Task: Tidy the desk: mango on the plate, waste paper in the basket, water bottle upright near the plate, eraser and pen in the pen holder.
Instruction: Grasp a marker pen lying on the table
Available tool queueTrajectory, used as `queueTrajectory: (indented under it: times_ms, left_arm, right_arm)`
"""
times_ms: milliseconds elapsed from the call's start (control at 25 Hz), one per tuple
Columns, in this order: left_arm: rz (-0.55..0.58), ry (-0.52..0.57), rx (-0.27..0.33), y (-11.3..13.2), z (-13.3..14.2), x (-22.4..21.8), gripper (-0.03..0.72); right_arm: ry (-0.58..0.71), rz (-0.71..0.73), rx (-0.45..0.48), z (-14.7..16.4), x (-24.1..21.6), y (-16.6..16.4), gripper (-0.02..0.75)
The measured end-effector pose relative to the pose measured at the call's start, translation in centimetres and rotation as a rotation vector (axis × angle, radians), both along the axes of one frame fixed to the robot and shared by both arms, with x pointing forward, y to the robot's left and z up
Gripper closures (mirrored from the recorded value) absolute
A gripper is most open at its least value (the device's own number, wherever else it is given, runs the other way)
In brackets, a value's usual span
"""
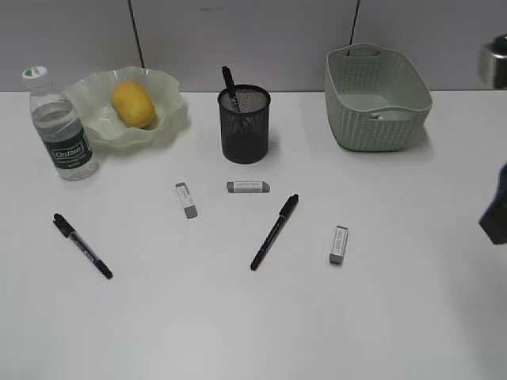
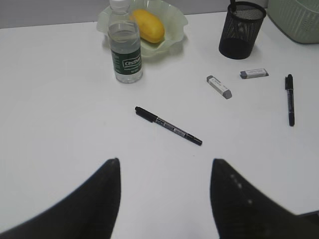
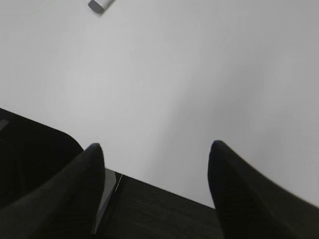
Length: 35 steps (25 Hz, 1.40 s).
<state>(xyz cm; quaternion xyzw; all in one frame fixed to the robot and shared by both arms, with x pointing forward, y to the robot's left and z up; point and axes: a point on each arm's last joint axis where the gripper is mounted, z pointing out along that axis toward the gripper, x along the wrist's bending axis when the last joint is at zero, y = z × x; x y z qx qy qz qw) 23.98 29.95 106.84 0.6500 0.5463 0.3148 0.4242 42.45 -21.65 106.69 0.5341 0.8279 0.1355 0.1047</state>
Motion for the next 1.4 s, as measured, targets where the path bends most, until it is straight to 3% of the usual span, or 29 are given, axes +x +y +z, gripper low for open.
queueTrajectory:
  times_ms: [200,440,720,1120,1400]
  left_arm:
    - [0.000,0.000,0.000,0.0,0.0,0.0,0.252]
    - [0.000,0.000,0.000,0.0,0.0,0.0,0.252]
    - [0.000,-0.001,0.000,0.0,0.0,0.0,0.252]
    - [-0.003,0.002,-0.010,-0.5,1.0,1.8,0.253]
    - [-0.022,0.249,-0.044,-2.6,1.2,8.9,0.253]
  right_arm:
    - [-0.112,-0.033,0.044,0.5,-4.9,-2.4,0.222]
    - [-0.371,-0.056,0.184,1.6,-10.8,-5.1,0.222]
    - [-0.572,-0.057,0.284,1.2,-15.5,-7.3,0.220]
    - [-0.604,-0.059,0.299,0.3,-16.5,-7.7,0.229]
    - [-0.604,-0.060,0.300,0.3,-16.5,-7.7,0.248]
